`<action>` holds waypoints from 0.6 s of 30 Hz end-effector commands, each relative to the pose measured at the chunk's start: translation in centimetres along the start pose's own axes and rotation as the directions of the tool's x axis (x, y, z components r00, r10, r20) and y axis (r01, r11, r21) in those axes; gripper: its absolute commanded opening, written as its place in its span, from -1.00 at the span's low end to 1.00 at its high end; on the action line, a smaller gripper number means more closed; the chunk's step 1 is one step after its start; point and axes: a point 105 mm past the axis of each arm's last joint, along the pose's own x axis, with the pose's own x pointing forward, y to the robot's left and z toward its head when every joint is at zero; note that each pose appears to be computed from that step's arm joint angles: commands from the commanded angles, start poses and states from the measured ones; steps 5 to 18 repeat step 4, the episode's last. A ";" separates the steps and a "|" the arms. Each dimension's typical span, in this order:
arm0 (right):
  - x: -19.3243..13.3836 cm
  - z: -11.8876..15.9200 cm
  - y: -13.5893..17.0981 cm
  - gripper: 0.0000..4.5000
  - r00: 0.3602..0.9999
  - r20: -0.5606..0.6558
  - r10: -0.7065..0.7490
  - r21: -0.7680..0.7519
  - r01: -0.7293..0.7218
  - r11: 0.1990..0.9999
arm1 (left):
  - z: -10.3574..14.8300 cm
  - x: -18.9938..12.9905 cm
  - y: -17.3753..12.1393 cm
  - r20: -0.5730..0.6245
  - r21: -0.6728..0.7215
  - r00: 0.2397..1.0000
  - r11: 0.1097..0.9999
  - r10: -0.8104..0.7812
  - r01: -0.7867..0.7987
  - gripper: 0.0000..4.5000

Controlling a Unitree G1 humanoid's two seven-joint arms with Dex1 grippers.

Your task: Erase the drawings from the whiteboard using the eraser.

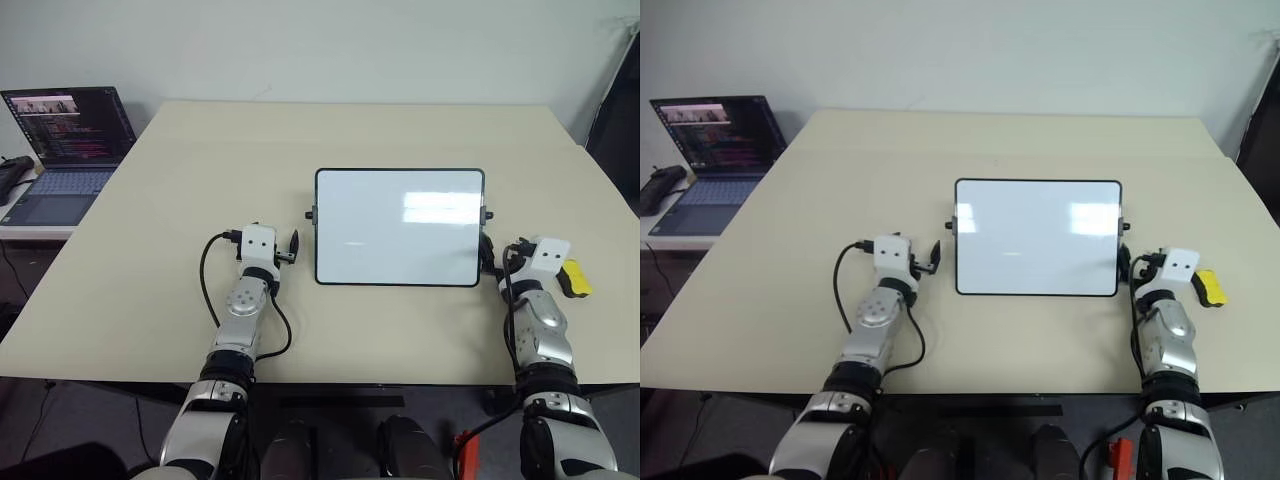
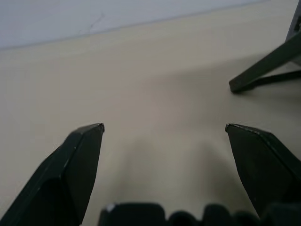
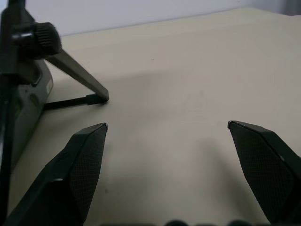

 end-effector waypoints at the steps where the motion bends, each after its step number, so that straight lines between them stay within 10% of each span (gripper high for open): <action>1: 0.4 1.6 -0.9 0.99 0.997 0.064 -0.037 -0.030 0.039 0.999 | 0.0 0.2 0.1 0.010 0.015 1.000 1.000 -0.008 0.008 1.00; 18: 0.5 1.5 -0.5 0.99 0.998 0.060 -0.022 -0.031 0.024 0.999 | 0.3 0.3 0.3 0.018 -0.007 1.000 1.000 0.001 -0.001 1.00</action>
